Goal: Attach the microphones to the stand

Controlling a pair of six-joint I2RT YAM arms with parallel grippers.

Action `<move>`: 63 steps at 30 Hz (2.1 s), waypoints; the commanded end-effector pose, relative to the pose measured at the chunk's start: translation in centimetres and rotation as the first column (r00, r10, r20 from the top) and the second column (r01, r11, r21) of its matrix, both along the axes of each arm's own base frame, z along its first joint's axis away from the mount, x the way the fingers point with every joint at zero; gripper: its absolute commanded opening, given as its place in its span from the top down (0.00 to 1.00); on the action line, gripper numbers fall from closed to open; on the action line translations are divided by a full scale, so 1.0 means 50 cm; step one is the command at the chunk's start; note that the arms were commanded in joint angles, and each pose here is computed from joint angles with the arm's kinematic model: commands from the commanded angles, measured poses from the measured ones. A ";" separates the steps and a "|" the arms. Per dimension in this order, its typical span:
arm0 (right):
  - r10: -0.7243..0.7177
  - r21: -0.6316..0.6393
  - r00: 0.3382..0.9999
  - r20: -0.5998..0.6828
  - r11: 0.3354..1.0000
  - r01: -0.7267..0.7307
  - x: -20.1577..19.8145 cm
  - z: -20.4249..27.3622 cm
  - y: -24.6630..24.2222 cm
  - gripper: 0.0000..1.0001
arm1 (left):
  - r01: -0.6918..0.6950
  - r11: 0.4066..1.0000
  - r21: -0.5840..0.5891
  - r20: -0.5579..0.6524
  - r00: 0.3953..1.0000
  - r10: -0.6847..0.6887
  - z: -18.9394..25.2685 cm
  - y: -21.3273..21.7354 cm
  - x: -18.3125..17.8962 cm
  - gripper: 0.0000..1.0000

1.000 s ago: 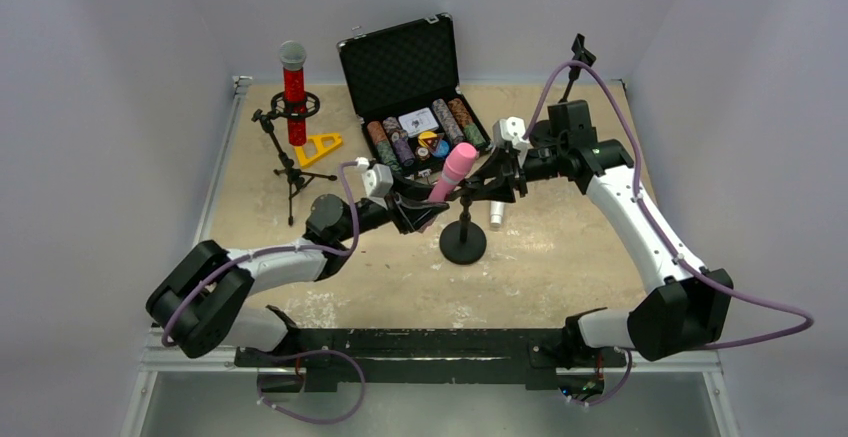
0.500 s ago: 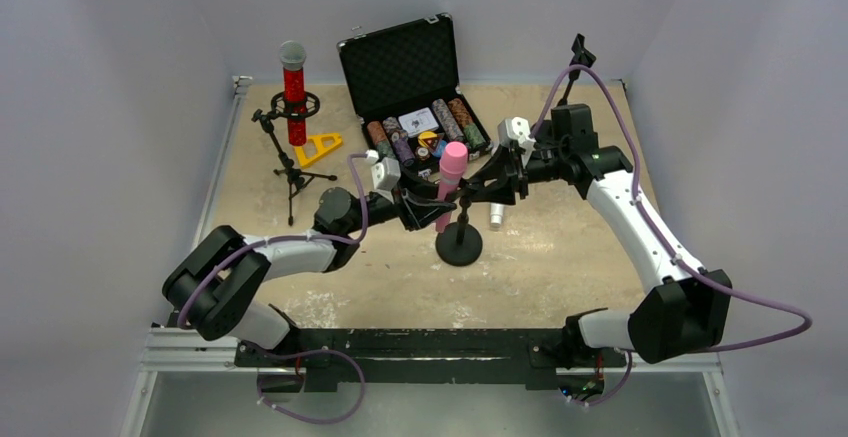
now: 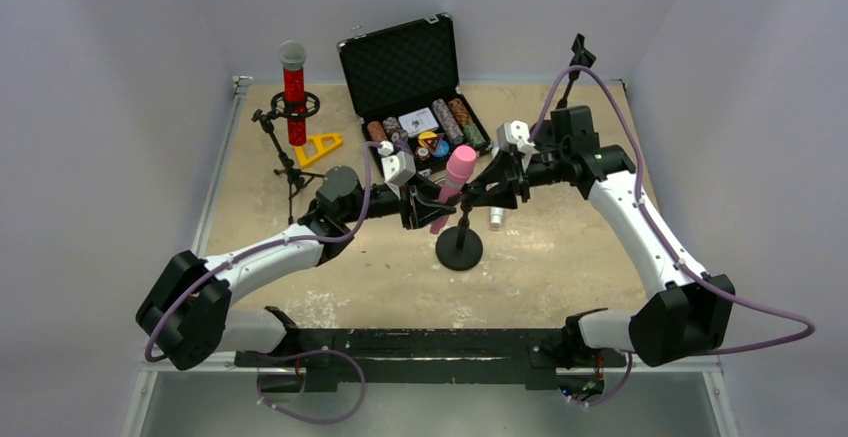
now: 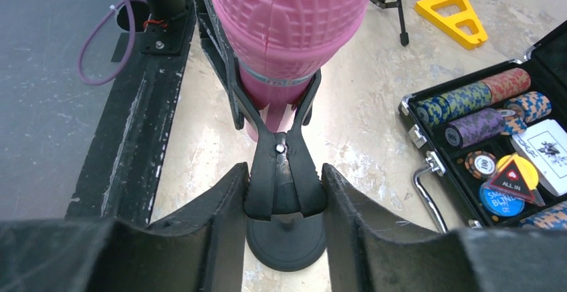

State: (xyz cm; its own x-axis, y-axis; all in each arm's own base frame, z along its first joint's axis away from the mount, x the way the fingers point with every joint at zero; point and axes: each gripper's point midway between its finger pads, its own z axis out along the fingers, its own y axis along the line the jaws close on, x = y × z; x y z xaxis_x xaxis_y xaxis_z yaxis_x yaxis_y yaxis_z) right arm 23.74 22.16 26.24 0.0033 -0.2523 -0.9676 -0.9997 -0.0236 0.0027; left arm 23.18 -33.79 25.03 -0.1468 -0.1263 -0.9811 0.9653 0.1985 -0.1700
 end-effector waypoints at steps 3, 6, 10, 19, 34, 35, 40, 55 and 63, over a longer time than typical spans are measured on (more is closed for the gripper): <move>0.050 0.018 0.999 0.001 0.999 -0.050 -0.028 0.021 0.007 0.46 | -0.014 1.000 0.018 0.097 0.995 0.013 0.065 0.005 0.009 1.00; 0.039 0.009 0.999 0.001 0.999 -0.039 -0.022 0.015 0.004 0.37 | -0.011 1.000 0.009 0.084 0.996 0.011 0.059 0.001 0.012 1.00; 0.032 0.007 0.999 -0.003 0.999 -0.032 -0.015 0.011 0.001 0.33 | -0.018 1.000 -0.001 0.075 0.997 0.018 0.052 0.000 0.016 1.00; 0.053 0.015 0.999 -0.014 0.999 -0.053 -0.018 0.013 0.000 0.91 | 0.005 1.000 0.030 0.071 0.997 -0.007 0.033 -0.003 0.012 1.00; 0.062 0.039 0.998 -0.015 0.997 -0.062 -0.039 0.019 -0.001 0.31 | 0.052 0.998 0.046 0.056 0.997 -0.054 0.039 -0.013 0.006 1.00; 0.066 0.046 0.998 -0.010 0.997 -0.065 -0.041 0.024 -0.001 0.27 | 0.051 0.998 0.046 0.055 0.997 -0.054 0.039 -0.012 0.004 1.00; 0.028 0.047 1.000 0.008 0.998 -0.029 -0.037 0.033 -0.015 0.15 | 0.017 0.999 0.048 0.058 0.998 -0.020 0.040 0.000 0.004 1.00; -0.064 0.080 0.995 0.073 0.995 0.058 -0.059 0.039 -0.054 0.08 | -0.093 0.994 0.054 0.103 0.991 0.087 0.053 0.069 -0.031 0.18; -0.037 0.134 0.992 0.120 0.991 0.021 -0.106 0.031 -0.066 0.03 | -0.090 0.994 0.068 0.231 0.970 0.072 0.077 0.077 -0.037 0.10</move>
